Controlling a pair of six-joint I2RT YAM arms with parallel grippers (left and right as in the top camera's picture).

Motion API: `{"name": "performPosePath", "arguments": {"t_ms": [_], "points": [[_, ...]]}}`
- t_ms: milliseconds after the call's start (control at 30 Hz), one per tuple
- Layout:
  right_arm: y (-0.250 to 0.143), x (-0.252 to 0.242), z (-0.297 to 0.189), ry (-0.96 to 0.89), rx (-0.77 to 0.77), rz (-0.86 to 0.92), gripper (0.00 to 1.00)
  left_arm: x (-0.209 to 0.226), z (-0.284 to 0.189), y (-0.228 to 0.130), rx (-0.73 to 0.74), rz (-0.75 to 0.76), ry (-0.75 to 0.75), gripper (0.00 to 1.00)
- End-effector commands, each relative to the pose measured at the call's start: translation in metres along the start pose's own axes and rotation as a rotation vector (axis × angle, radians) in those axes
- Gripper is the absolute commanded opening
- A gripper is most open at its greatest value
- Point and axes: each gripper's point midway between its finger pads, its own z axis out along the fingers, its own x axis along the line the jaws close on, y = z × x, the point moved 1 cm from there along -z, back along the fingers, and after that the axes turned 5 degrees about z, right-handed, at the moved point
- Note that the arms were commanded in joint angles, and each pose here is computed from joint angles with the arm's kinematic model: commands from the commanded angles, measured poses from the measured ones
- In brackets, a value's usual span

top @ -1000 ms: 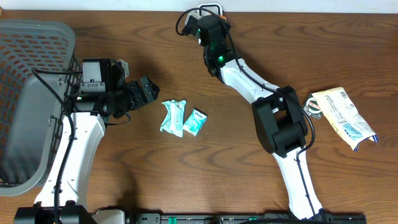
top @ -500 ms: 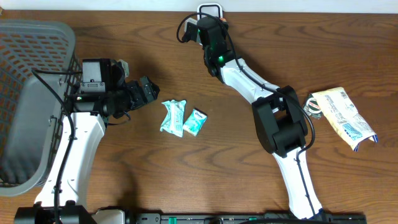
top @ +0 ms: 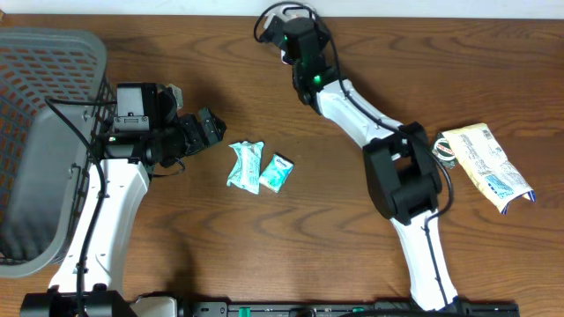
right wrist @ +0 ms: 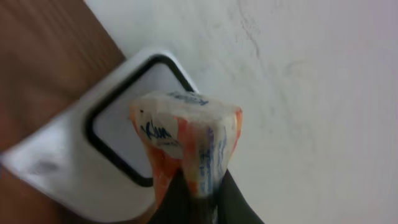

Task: Scan the item barcode
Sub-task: 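Hold the orange pack against the white scanner window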

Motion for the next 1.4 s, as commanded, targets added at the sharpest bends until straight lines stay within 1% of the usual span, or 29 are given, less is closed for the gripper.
{"name": "performPosePath", "arguments": {"t_ms": [0, 100, 200, 300, 367, 533, 600, 700, 767, 867, 1000, 1200, 1367], "points": [[0.026, -0.033, -0.021, 0.086, -0.098, 0.250, 0.01, 0.003, 0.000, 0.000, 0.000, 0.009, 0.008, 0.99], [0.015, -0.024, -0.016, 0.145, -0.077, 0.243, 0.01, 0.003, 0.000, 0.000, 0.000, 0.009, 0.008, 0.99], [0.003, -0.021, -0.010, 0.151, -0.053, 0.232, 0.01, 0.003, 0.000, 0.000, 0.000, 0.009, 0.008, 0.99], [-0.007, -0.021, -0.003, 0.141, -0.039, 0.147, 0.01, 0.003, 0.000, 0.000, 0.000, 0.008, 0.008, 1.00], [-0.008, -0.019, -0.001, 0.142, -0.047, 0.058, 0.01, 0.003, 0.000, 0.000, 0.000, 0.009, 0.008, 0.99], [-0.004, -0.016, 0.000, 0.141, -0.106, -0.320, 0.01, 0.003, 0.000, 0.000, 0.000, 0.008, 0.008, 0.99], [0.001, -0.020, 0.000, 0.123, -0.140, -0.440, 0.01, 0.003, 0.000, 0.000, 0.000, 0.009, 0.008, 0.99], [0.004, -0.018, 0.000, 0.136, -0.194, -0.549, 0.01, 0.003, 0.000, 0.000, 0.000, 0.009, 0.008, 0.99], [0.004, -0.018, 0.002, 0.139, -0.216, -0.583, 0.01, 0.003, 0.000, 0.000, 0.000, 0.009, 0.008, 0.99], [0.005, -0.021, 0.008, 0.105, -0.229, -0.578, 0.01, 0.003, 0.000, 0.000, 0.000, 0.008, 0.008, 0.99], [-0.001, -0.013, 0.021, 0.071, -0.225, -0.587, 0.01, 0.003, 0.000, 0.000, 0.000, 0.009, 0.008, 0.99], [-0.010, 0.002, 0.030, 0.083, -0.222, -0.591, 0.01, 0.003, 0.000, 0.000, 0.000, 0.009, 0.008, 0.99], [-0.003, -0.006, 0.030, 0.044, -0.234, -0.555, 0.01, 0.003, 0.000, 0.000, 0.000, 0.008, 0.008, 0.99]]}}
